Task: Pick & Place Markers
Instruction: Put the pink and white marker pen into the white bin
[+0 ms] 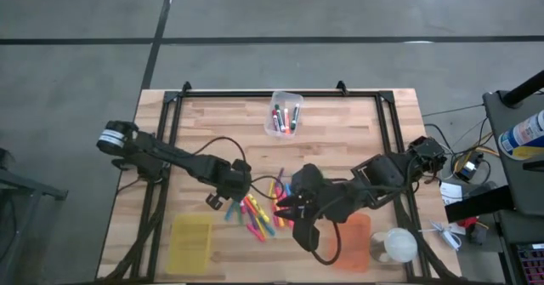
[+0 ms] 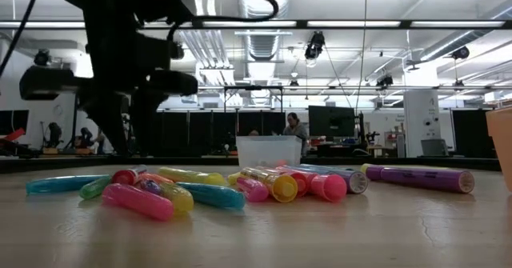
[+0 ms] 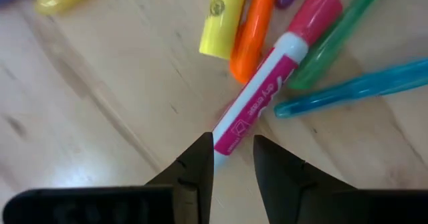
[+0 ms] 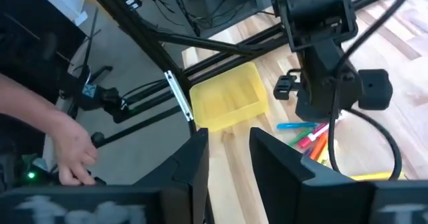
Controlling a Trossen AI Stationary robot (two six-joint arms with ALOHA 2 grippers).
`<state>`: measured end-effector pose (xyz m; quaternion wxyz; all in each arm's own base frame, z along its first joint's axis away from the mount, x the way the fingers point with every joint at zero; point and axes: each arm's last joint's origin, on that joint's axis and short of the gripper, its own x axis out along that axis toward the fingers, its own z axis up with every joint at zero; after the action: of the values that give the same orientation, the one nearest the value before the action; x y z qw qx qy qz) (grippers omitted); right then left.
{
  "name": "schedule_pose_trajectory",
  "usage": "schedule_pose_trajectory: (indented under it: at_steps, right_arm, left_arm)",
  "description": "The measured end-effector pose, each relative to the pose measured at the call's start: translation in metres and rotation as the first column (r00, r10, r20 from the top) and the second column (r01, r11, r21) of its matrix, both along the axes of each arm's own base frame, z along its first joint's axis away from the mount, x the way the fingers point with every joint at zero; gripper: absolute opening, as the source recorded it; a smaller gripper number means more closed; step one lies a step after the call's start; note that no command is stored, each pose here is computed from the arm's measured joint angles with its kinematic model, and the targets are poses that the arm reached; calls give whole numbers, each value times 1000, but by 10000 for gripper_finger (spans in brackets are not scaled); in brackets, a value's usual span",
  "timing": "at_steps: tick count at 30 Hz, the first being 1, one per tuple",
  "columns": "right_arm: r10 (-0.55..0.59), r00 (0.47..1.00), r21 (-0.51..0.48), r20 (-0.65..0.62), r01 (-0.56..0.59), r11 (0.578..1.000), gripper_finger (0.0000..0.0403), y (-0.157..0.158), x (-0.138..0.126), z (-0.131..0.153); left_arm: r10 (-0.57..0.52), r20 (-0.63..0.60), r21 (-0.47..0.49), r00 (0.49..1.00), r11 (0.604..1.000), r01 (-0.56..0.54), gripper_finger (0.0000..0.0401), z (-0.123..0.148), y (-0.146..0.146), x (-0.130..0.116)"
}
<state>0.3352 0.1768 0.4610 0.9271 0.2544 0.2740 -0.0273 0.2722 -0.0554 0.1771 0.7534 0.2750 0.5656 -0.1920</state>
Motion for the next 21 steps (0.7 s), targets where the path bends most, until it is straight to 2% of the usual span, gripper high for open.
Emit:
schedule_pose_trajectory:
  at_steps: [6,21]
  right_arm:
    - [-10,1000,19,-2,10,1000,100,1,0,0]
    - [-21,1000,9,3,21,1000,86,0,0,0]
  left_arm:
    - [-28,7,56,1000,998,27,101,-10,-1,7]
    - [-20,-60,68,998,997,24,101,-29,-1,11]
